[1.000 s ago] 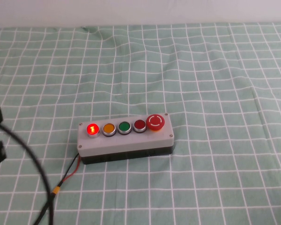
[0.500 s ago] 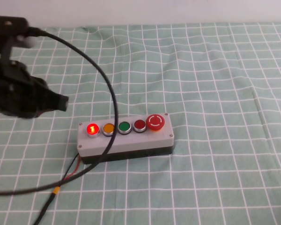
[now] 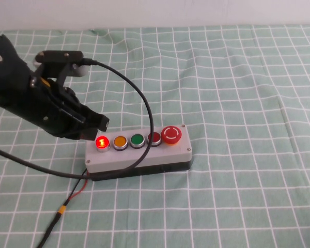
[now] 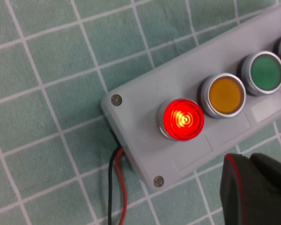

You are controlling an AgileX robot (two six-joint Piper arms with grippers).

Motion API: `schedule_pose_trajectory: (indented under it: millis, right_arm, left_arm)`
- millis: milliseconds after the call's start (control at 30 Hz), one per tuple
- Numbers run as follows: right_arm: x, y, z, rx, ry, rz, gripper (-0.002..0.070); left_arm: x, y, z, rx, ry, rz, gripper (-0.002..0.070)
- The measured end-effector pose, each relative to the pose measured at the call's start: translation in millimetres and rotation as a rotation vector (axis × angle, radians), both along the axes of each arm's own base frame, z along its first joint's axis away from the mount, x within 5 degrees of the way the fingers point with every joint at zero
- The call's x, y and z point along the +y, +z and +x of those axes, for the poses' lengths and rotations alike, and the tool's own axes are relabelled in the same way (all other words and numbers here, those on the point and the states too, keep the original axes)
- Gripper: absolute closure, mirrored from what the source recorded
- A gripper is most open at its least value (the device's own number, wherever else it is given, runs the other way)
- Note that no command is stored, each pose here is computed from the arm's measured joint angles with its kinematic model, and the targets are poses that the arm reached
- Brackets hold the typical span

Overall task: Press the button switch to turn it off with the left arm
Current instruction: Press the button to turn off

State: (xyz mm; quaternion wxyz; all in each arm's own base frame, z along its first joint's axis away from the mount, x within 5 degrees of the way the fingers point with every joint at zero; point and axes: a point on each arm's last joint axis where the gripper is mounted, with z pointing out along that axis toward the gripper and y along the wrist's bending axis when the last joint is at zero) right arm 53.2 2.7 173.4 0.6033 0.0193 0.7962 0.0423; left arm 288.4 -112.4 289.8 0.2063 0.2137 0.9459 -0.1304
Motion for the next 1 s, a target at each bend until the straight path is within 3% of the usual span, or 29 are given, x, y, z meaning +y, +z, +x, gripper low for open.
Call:
schedule_pose_trajectory:
  millis: [1000]
  right_arm:
    - [0.0,0.0,0.0,0.0,0.0,0.0,0.0694]
  left_arm:
    - [-8.5,-51.0,33.2,0.08,0.013,0.035,0.0677]
